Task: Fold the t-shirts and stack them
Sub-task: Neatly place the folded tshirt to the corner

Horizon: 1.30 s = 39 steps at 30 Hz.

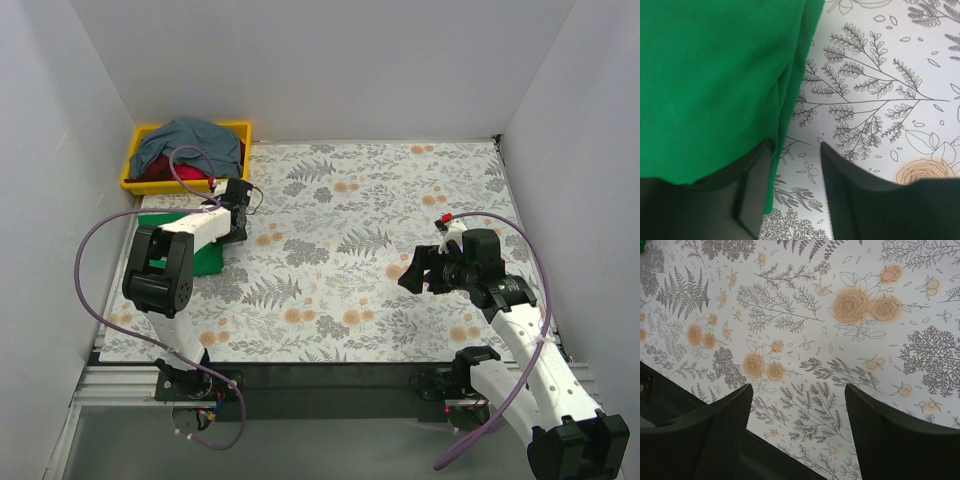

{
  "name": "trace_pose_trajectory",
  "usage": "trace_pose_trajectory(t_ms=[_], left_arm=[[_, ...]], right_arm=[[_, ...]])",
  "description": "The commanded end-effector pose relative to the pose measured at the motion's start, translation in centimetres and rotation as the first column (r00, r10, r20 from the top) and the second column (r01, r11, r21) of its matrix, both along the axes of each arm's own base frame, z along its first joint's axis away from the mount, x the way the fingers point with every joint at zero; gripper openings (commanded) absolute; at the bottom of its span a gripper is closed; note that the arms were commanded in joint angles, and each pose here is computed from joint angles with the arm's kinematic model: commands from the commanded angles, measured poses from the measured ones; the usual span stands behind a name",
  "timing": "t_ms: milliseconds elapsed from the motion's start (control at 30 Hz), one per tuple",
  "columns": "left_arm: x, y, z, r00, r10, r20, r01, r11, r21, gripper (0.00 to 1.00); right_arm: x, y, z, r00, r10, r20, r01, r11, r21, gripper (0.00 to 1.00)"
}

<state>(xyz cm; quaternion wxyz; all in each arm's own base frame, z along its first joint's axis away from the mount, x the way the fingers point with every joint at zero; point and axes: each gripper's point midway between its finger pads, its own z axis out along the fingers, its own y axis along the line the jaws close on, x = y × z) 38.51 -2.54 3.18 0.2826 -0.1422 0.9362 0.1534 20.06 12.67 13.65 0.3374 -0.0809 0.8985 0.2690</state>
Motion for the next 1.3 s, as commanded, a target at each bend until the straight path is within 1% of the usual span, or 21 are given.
trace_pose_trajectory(t_ms=[0, 100, 133, 167, 200, 267, 300, 333, 367, 400, 433, 467, 567, 633, 733, 833, 933, 1067, 1100, 1200, 1267], left_arm=[[0.8, -0.8, 1.4, 0.999, -0.026, 0.045, 0.023, 0.998, 0.052, 0.37], [-0.3, -1.1, 0.7, 0.999, -0.044, 0.014, 0.043, 0.995, 0.094, 0.3], [-0.7, -0.9, 0.4, 0.999, -0.043, 0.001, 0.043, 0.993, 0.106, 0.23], [-0.9, -0.6, 0.3, 0.999, -0.038, -0.006, 0.039, 0.992, 0.123, 0.2], [-1.4, -0.3, 0.1, 0.999, -0.036, -0.027, 0.039, 0.99, 0.138, 0.18], [-1.6, 0.0, 0.9, 1.0, -0.009, -0.011, 0.011, 0.988, 0.156, 0.17], [-2.2, 0.2, 1.3, 1.0, 0.006, -0.019, -0.002, 0.986, 0.165, 0.18], [-2.3, 0.1, 2.1, 1.0, 0.028, 0.001, -0.028, 0.987, 0.156, 0.23], [-2.4, -0.1, 3.4, 0.993, 0.103, 0.064, -0.109, 0.989, 0.103, 0.27], [-3.6, 0.2, 3.8, 0.987, 0.153, 0.052, -0.158, 0.983, 0.092, 0.31], [-4.1, 0.3, 4.2, 0.978, 0.197, 0.072, -0.203, 0.977, 0.072, 0.39], [-4.6, 0.2, 4.8, 0.957, 0.268, 0.11, -0.272, 0.962, 0.02, 0.43], [-6.4, 0.8, 4.7, 0.927, 0.361, 0.097, -0.363, 0.932, 0.001, 0.61], [-7.8, 1.6, 4.1, 0.888, 0.451, 0.086, -0.453, 0.891, 0.003, 0.66], [-9.2, 2.6, 2.9, 0.842, 0.537, 0.058, -0.537, 0.843, -0.009, 0.66], [-9.2, 2.6, 2.3, 0.85, 0.524, 0.056, -0.523, 0.852, -0.023, 0.67], [-9.8, 3.2, 1.5, 0.837, 0.547, 0.036, -0.546, 0.837, -0.025, 0.68], [-9.5, 3.7, -0.1, 0.828, 0.561, 0.015, -0.553, 0.821, -0.138, 0.67], [-9.5, 4.3, -0.4, 0.821, 0.571, 0.013, -0.563, 0.813, -0.146, 0.66], [-9.5, 6.0, -1.0, 0.807, 0.591, -0.001, -0.585, 0.798, -0.143, 0.64], [-9.0, 6.6, -1.2, 0.814, 0.58, -0.001, -0.574, 0.806, -0.143, 0.63]], right_arm=[[-0.1, 0.2, 0.6, 0.999, 0.025, 0.027, -0.025, 1.0, 0.005, 0.81], [-0.1, 0.3, 0.5, 0.999, 0.029, 0.026, -0.029, 1.0, 0.005, 0.8], [-0.1, 0.2, 0.5, 0.999, 0.027, 0.028, -0.027, 1.0, 0.005, 0.8], [-0.1, 0.3, 0.5, 0.999, 0.031, 0.026, -0.031, 0.999, 0.007, 0.8], [-0.1, 0.3, 0.6, 0.999, 0.032, 0.027, -0.032, 0.999, 0.008, 0.8], [-0.1, 0.3, 0.5, 0.999, 0.033, 0.027, -0.033, 0.999, 0.005, 0.8], [-0.1, 0.3, 0.6, 0.999, 0.031, 0.026, -0.031, 0.999, 0.007, 0.8], [-0.1, 0.3, 0.6, 0.999, 0.033, 0.028, -0.033, 0.999, 0.007, 0.8], [-0.1, 0.4, 0.6, 0.999, 0.034, 0.028, -0.034, 0.999, 0.008, 0.8], [-0.2, 0.3, 0.6, 0.999, 0.035, 0.03, -0.035, 0.999, 0.008, 0.8], [-0.2, 0.4, 0.6, 0.999, 0.035, 0.028, -0.035, 0.999, 0.009, 0.8], [-0.1, 0.3, 0.7, 0.999, 0.033, 0.03, -0.034, 0.999, 0.01, 0.8], [-0.2, 0.4, 0.8, 0.999, 0.04, 0.032, -0.04, 0.999, 0.014, 0.8], [-0.3, 0.5, 0.7, 0.999, 0.043, 0.03, -0.043, 0.999, 0.015, 0.8], [-0.4, 0.5, 0.9, 0.998, 0.046, 0.041, -0.046, 0.999, 0.018, 0.8], [-0.5, 0.5, 1.0, 0.998, 0.046, 0.045, -0.047, 0.999, 0.021, 0.8], [-0.6, 0.5, 0.8, 0.998, 0.05, 0.043, -0.051, 0.998, 0.022, 0.8], [-0.6, 0.6, 0.8, 0.998, 0.052, 0.042, -0.053, 0.998, 0.024, 0.8], [-0.7, 0.6, 0.8, 0.998, 0.054, 0.041, -0.055, 0.998, 0.024, 0.8], [-0.7, 0.7, 0.8, 0.997, 0.058, 0.042, -0.059, 0.998, 0.028, 0.8], [-0.7, 0.7, 0.8, 0.997, 0.059, 0.041, -0.06, 0.998, 0.026, 0.8]])
